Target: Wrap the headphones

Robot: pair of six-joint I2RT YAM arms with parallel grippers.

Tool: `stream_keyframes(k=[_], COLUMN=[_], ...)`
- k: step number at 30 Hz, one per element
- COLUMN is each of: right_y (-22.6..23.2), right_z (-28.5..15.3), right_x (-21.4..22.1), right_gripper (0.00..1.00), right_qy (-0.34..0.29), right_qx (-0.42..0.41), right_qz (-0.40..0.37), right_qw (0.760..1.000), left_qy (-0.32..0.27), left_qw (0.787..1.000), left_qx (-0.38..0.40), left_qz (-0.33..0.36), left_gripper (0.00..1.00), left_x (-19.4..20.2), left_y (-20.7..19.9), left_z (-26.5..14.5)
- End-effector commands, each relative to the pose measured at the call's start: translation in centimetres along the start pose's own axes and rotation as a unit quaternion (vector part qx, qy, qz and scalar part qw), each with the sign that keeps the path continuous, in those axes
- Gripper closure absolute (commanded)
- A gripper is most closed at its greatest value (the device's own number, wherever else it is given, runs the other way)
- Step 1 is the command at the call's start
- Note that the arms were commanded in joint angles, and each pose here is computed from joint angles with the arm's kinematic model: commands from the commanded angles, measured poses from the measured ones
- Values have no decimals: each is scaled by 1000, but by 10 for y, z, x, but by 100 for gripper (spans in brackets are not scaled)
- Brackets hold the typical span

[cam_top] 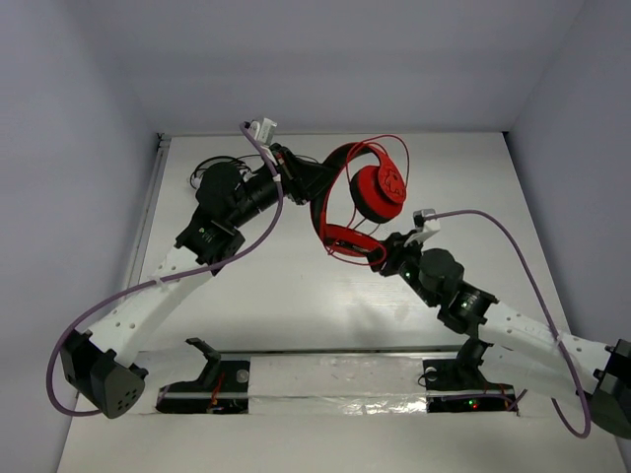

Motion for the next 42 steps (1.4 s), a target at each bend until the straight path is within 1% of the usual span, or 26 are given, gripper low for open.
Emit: stream_keyframes(k=[1, 2, 4, 5, 6, 8, 11, 15, 16, 17, 18, 19, 21, 22, 26, 27, 30, 31, 32, 36, 37, 38, 39, 40, 42], right_y=[11, 12, 12, 11, 11, 9, 1, -6, -7, -9, -10, -9, -8, -10, -6, -6, 2, 1, 5, 8, 8, 9, 9, 10, 12], right_z=[5, 7, 8, 9, 9, 10, 10, 11, 13, 16, 18, 20, 25, 26, 35, 39, 47, 53, 56, 69, 70, 71, 71, 71, 69], right_x=[-6, -4, 1, 4, 6, 8, 6, 6, 5, 7, 6, 2, -3, -7, -19, -15, -19, -14, -18, -15, -14, -16, -16, -16, -18], right_gripper=[59, 59, 62, 68, 79, 78, 66, 43, 40, 39, 34, 32, 32, 32, 34, 36, 39, 42, 43, 48, 52, 60, 69, 83, 95], right_qy=[-23, -17, -7, -2, 0, 2, -13, -20, -23, -21, -25, -32, -43, -54, -82, -78, -94, -90, -103, -115, -114, -121, -123, -124, -123], right_qx=[-35, -36, -40, -38, -37, -34, -4, 19, 26, 36, 42, 44, 52, 66, 63, 62, 39, 41, 28, 21, 20, 17, 17, 16, 11], right_qz=[30, 30, 34, 35, 36, 39, 39, 29, 24, 19, 18, 10, 4, -3, -7, -10, -14, -25, -22, -27, -27, -24, -23, -21, -19], right_qw=[999, 999, 999, 999, 999, 999, 999, 999, 999, 999, 999, 998, 998, 996, 995, 995, 995, 995, 994, 993, 993, 992, 992, 992, 992], left_qy=[-76, -78, -83, -87, -91, -92, -89, -87, -87, -87, -85, -84, -83, -83, -79, -80, -77, -75, -73, -68, -65, -65, -66, -65, -67], left_qw=[997, 997, 996, 996, 996, 995, 996, 996, 996, 996, 996, 996, 996, 996, 996, 996, 997, 997, 997, 997, 997, 997, 997, 997, 997], left_qx=[19, 15, 8, 2, -2, -9, -8, -4, -4, -4, -4, -5, -3, -2, 0, 0, 0, 0, -1, -5, -7, -9, -11, -14, -21], left_qz=[-12, -15, -19, -24, -26, -27, -28, -26, -26, -25, -25, -26, -26, -26, -28, -28, -31, -32, -33, -37, -35, -34, -33, -29, -26], left_gripper=[100, 100, 100, 100, 100, 100, 100, 100, 100, 100, 100, 100, 100, 100, 100, 100, 100, 100, 100, 100, 100, 100, 100, 100, 100], left_x=[-42, -43, -43, -44, -44, -45, -42, -41, -41, -41, -41, -40, -39, -39, -38, -38, -35, -34, -33, -31, -31, -31, -33, -33, -36], left_y=[-25, -24, -22, -20, -19, -15, -14, -15, -16, -16, -16, -15, -16, -16, -17, -17, -17, -17, -16, -15, -14, -15, -15, -14, -14], left_z=[-6, -6, -5, -5, -5, -4, -6, -7, -7, -8, -8, -8, -9, -9, -11, -12, -12, -13, -12, -13, -13, -14, -14, -14, -13])
Point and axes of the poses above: each gripper's point midway between its finger pads, its own z axis out along the fingers, its own y axis along the line the jaws close on, x = y × z, the point moved 6 cm from there along -z, back along the fingers, and after that the axes turned 2 degrees about z, right-handed, at the moved point
